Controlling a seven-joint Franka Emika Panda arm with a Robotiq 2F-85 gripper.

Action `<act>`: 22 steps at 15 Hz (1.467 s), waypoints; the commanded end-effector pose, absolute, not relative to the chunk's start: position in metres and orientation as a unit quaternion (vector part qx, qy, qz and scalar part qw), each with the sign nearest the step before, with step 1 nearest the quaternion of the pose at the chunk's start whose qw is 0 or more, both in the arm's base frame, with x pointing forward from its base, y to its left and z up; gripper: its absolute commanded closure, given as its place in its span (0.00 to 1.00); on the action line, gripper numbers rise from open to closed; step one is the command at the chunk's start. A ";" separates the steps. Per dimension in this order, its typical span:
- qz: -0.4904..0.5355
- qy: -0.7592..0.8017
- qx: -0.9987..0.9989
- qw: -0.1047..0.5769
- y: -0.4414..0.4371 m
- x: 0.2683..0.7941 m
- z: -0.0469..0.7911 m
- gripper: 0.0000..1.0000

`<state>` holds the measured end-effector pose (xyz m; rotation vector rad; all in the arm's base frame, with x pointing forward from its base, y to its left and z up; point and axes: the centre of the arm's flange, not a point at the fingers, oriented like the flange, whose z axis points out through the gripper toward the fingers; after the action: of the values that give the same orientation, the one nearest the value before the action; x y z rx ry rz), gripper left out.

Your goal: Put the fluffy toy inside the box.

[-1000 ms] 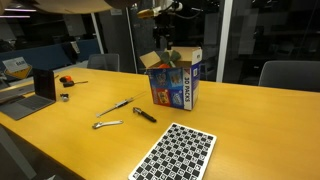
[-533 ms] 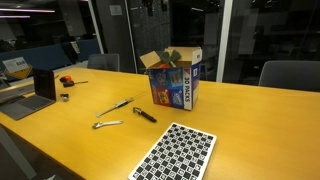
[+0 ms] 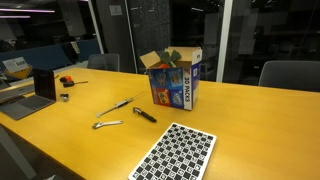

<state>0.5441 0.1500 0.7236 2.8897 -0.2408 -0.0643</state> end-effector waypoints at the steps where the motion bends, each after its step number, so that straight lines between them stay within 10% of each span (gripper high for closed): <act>1: -0.023 -0.007 0.993 0.118 0.128 0.475 0.687 0.00; 22: 0.024 -0.001 0.999 0.034 0.040 0.383 0.519 0.00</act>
<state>0.4502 0.0616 0.5429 2.9802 0.0037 -0.1027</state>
